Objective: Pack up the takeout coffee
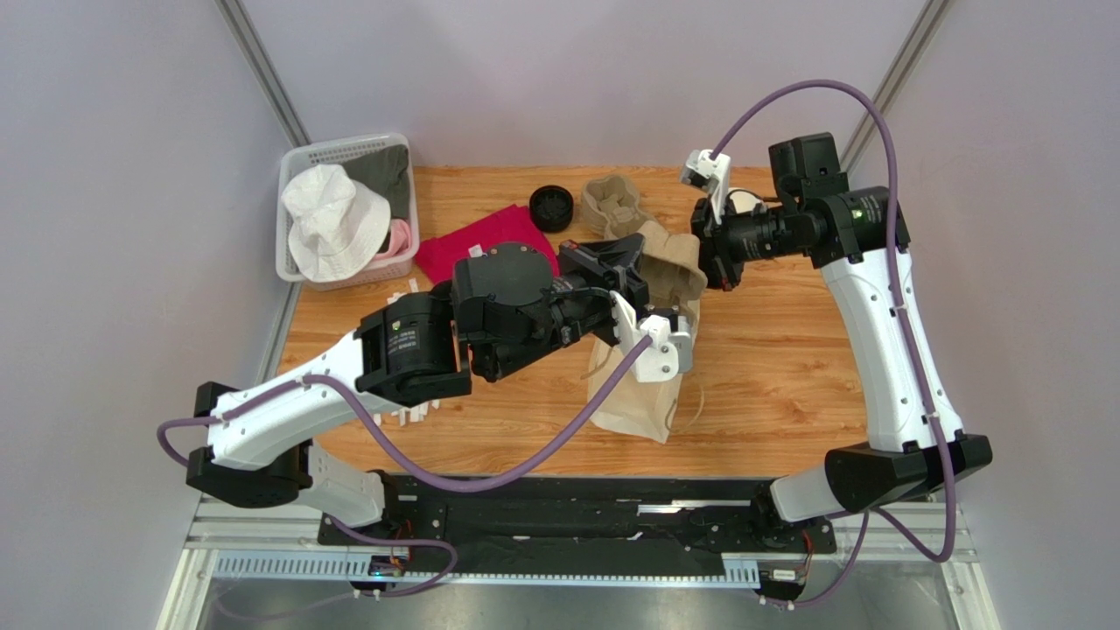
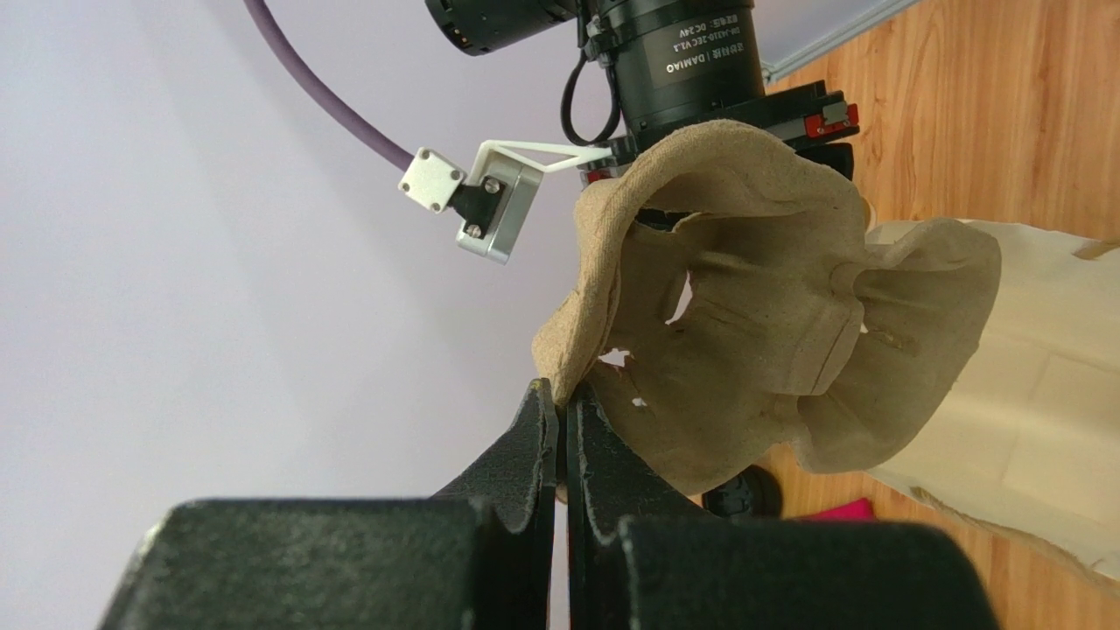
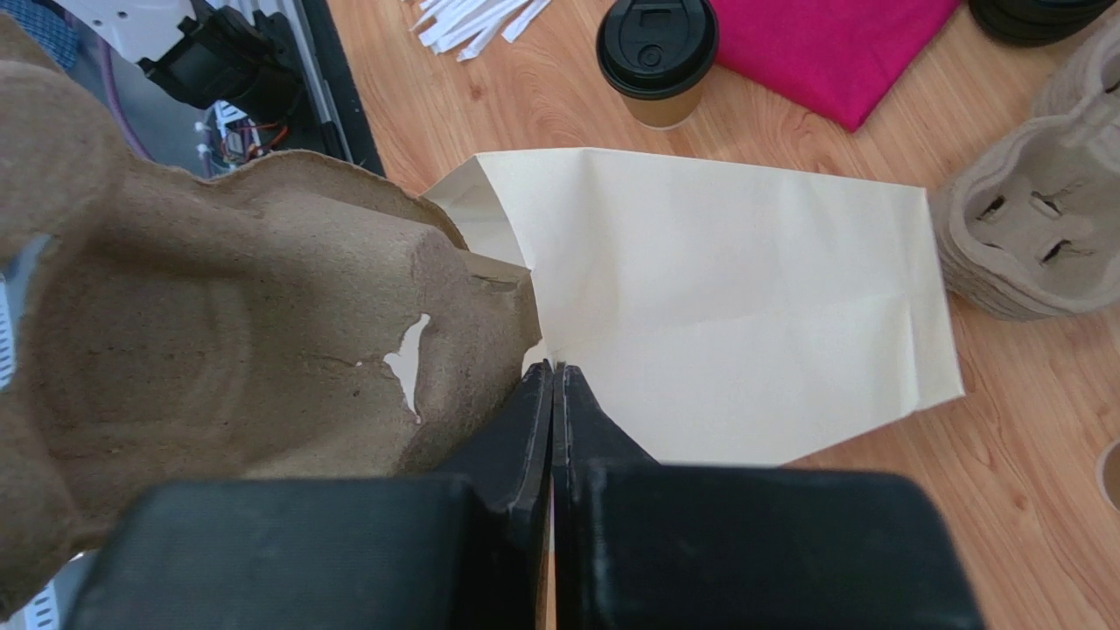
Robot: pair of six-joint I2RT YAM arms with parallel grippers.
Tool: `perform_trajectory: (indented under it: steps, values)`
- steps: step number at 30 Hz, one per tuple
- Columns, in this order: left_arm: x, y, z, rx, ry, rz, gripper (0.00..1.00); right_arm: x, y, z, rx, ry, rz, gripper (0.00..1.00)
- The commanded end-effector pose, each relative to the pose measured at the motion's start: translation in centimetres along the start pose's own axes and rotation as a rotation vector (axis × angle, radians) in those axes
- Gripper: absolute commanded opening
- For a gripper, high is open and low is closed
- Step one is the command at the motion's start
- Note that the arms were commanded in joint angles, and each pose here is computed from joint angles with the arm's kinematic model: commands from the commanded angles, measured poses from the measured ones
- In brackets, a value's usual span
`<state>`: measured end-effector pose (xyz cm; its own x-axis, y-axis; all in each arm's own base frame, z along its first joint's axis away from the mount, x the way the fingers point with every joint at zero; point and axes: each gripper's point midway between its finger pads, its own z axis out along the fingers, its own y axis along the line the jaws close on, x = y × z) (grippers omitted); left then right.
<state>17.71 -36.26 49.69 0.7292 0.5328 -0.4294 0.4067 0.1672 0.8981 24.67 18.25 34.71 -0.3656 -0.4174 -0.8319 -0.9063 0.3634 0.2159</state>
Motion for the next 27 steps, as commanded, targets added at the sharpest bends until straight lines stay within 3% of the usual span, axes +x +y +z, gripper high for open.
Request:
perform_trajectory:
  steps: [1,12,27]
  values:
    - [0.0,1.7,-1.6,-0.051,-0.003,0.013,0.00,3.4,6.0,-1.5,-0.161,0.114,0.254,0.00]
    - [4.1,-7.5,-0.2,0.153,0.116,-0.052,0.00,5.1,4.5,0.6,-0.228,0.164,0.325,0.00]
    - [6.5,-11.0,0.6,0.271,0.146,-0.133,0.00,3.7,1.5,1.4,-0.190,0.166,0.298,0.00]
